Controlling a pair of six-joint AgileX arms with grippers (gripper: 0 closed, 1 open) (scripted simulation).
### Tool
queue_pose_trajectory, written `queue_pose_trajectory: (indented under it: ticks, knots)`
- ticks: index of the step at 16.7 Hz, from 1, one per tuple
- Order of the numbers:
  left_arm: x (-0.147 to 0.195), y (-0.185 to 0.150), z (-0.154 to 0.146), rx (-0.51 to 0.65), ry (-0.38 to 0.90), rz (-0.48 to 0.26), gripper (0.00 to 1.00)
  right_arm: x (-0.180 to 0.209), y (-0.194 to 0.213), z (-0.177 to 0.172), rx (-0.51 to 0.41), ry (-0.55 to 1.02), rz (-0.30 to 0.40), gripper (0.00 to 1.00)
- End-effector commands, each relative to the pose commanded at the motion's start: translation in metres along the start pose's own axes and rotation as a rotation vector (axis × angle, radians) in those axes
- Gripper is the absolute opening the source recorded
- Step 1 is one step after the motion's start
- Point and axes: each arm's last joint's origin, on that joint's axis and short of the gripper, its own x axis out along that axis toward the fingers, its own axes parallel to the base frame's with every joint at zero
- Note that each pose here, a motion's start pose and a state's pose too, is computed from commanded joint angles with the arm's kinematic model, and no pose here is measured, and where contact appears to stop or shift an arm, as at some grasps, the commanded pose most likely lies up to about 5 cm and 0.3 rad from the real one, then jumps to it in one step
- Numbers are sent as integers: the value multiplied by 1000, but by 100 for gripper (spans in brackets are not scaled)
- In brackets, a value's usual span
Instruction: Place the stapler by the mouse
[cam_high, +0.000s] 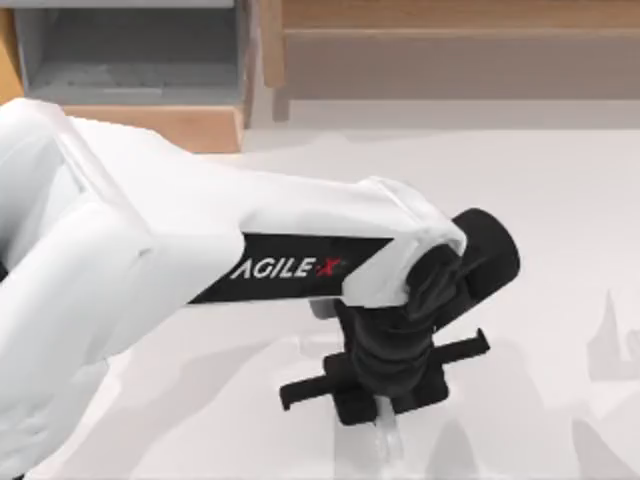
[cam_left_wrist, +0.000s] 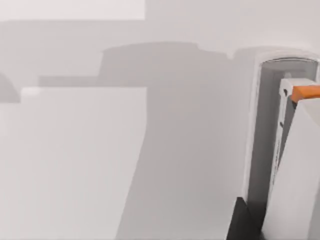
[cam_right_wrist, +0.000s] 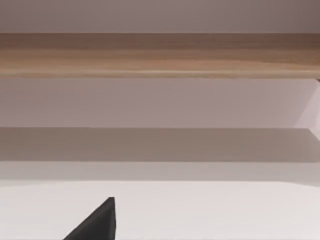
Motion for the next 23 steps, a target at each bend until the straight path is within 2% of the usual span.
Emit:
queue_pose_trajectory:
  ticks: [6, 14, 18, 20, 23]
  knots:
    - [-2, 0, 1, -1, -1, -3, 0, 0, 0, 0, 0, 0, 0, 100]
    - [-31, 0, 0, 0, 0, -1, 0, 0, 0, 0, 0, 0, 0, 100]
    - [-28, 0, 1, 1, 1, 3, 0, 0, 0, 0, 0, 0, 0, 100]
    - [-32, 2, 13, 4, -3, -9, 0, 0, 0, 0, 0, 0, 0, 100]
    - [-39, 13, 56, 16, -9, -25, 0, 0, 0, 0, 0, 0, 0, 100]
